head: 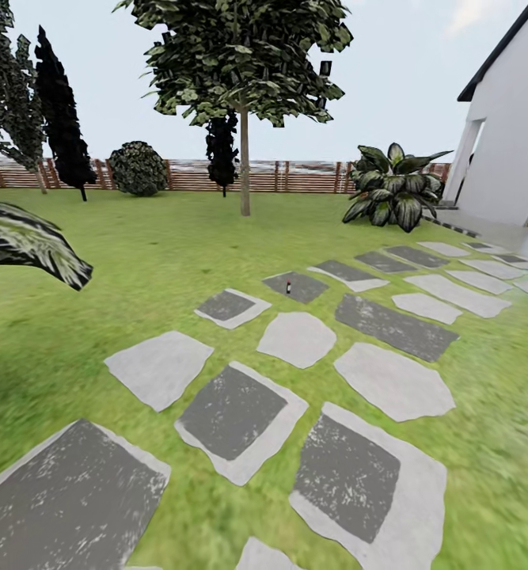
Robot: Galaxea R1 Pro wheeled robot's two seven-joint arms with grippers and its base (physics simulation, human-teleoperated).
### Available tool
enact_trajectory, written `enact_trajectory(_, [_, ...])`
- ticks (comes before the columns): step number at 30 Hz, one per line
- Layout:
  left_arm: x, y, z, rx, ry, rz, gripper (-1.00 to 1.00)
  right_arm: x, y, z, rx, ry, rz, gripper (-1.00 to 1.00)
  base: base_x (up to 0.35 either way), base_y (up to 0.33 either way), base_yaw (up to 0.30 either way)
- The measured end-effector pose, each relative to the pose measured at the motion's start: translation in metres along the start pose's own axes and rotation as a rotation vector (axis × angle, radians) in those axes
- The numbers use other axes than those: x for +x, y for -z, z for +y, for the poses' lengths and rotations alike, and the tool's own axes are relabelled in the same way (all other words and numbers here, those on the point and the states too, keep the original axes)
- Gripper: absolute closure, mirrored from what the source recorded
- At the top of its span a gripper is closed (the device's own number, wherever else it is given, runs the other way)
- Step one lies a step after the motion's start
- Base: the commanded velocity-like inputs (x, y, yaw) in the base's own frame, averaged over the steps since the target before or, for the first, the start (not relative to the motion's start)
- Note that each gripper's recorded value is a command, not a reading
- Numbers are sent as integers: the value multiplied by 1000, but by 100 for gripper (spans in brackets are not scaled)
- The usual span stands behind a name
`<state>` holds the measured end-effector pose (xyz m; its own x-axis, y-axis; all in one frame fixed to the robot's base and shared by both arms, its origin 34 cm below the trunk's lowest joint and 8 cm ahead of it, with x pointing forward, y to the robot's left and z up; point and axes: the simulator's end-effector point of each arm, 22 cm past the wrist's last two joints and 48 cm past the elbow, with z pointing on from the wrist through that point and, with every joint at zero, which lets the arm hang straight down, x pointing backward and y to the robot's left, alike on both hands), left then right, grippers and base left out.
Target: Pick up the pesticide atomizer in the garden and spray insectifuge to fully cover both potted plants in the garden.
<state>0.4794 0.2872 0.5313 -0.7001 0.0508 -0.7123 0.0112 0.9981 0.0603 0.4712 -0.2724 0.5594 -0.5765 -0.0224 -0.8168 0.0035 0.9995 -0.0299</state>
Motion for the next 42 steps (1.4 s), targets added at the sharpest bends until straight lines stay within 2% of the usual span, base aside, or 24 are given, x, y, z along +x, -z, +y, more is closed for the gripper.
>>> enact_trajectory(42, [0,0,1,-1,-1,1,-100,0,0,2,-4,0,0,-100,339,0,0])
